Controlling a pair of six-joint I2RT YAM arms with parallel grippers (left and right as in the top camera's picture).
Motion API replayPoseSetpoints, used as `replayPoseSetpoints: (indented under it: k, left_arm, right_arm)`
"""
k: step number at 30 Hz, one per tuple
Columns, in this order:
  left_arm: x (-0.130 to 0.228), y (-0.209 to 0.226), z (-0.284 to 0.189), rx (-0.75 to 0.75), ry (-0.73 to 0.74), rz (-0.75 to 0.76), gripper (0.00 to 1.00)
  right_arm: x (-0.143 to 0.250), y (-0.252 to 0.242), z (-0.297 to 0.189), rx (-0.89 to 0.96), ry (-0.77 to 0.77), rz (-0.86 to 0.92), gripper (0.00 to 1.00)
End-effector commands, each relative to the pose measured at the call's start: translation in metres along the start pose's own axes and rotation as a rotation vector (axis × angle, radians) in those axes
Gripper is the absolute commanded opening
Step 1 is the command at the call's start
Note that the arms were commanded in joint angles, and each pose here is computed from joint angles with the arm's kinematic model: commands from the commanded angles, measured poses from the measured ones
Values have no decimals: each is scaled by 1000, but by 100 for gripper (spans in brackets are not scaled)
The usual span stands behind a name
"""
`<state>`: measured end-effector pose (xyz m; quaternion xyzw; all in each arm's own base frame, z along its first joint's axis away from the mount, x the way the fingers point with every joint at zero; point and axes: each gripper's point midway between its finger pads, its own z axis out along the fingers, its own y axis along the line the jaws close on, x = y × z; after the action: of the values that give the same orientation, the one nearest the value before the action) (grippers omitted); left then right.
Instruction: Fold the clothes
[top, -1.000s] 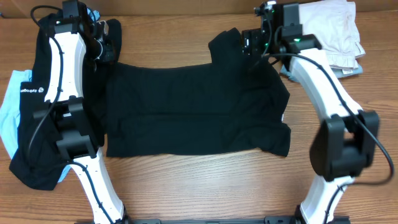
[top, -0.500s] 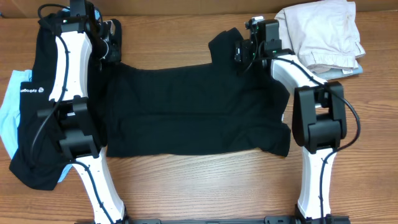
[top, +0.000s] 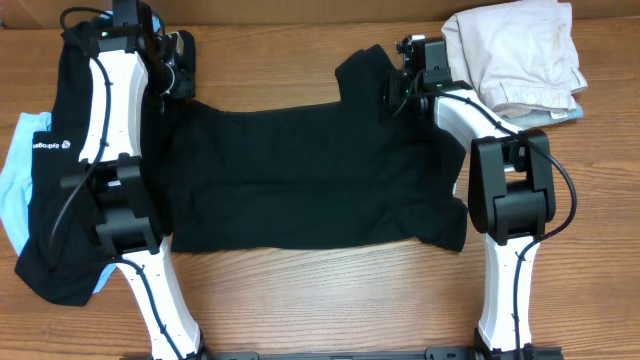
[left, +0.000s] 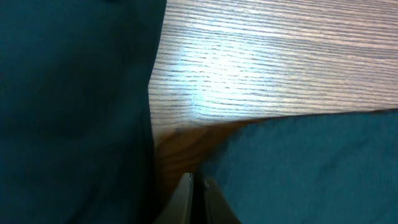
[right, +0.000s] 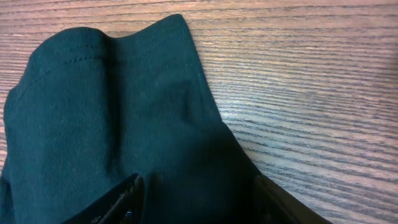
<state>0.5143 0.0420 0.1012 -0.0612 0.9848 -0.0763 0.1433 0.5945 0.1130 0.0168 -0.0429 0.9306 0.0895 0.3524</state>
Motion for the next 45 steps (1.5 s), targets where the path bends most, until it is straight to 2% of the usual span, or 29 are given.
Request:
replayPoseSetpoints:
  k: [1, 3, 6, 15, 20, 23, 25, 26, 28, 29, 30, 33, 37, 45]
  left_arm:
    - [-5, -4, -3, 9, -16, -16, 4]
    - [-4, -3, -3, 9, -12, -16, 4]
    - [-4, -3, -3, 9, -11, -16, 4]
    - [-4, -3, -3, 9, -10, -17, 4]
    - [-3, -3, -3, 9, -8, -17, 4]
    - [-3, -3, -3, 9, -6, -17, 4]
    - [-2, -3, -3, 9, -3, -18, 4]
    - [-2, -3, -3, 9, -2, -18, 4]
    - [-1, -3, -3, 9, 0, -18, 4]
    - [-1, -3, -3, 9, 0, -18, 4]
    - [-1, -3, -3, 9, 0, -18, 4]
    - [-1, -3, -3, 9, 0, -18, 4]
    - [-2, -3, -3, 9, 0, -18, 4]
    - [0, -3, -2, 9, 7, -20, 4]
  right_arm:
    - [-1, -9, 1, 17, -3, 34, 60]
    - [1, -9, 1, 16, 6, 35, 57]
    - [12, -9, 1, 14, 48, 39, 44]
    - [55, -15, -8, 41, 233, 108, 14]
    - [95, -11, -23, 35, 411, 191, 14]
    - [107, -7, -31, 20, 471, 202, 20]
    - [104, -8, -36, 23, 476, 204, 31]
    - [100, -9, -39, 23, 468, 206, 41]
    - [80, -9, -44, 9, 425, 210, 72]
    - [68, -10, -46, 5, 396, 210, 82]
    - [56, -11, -47, 3, 365, 208, 87]
    - [14, -14, -50, -11, 254, 178, 93]
    - [-21, -13, -46, -30, 120, 124, 92]
    - [-41, -4, -26, -56, -7, 89, 84]
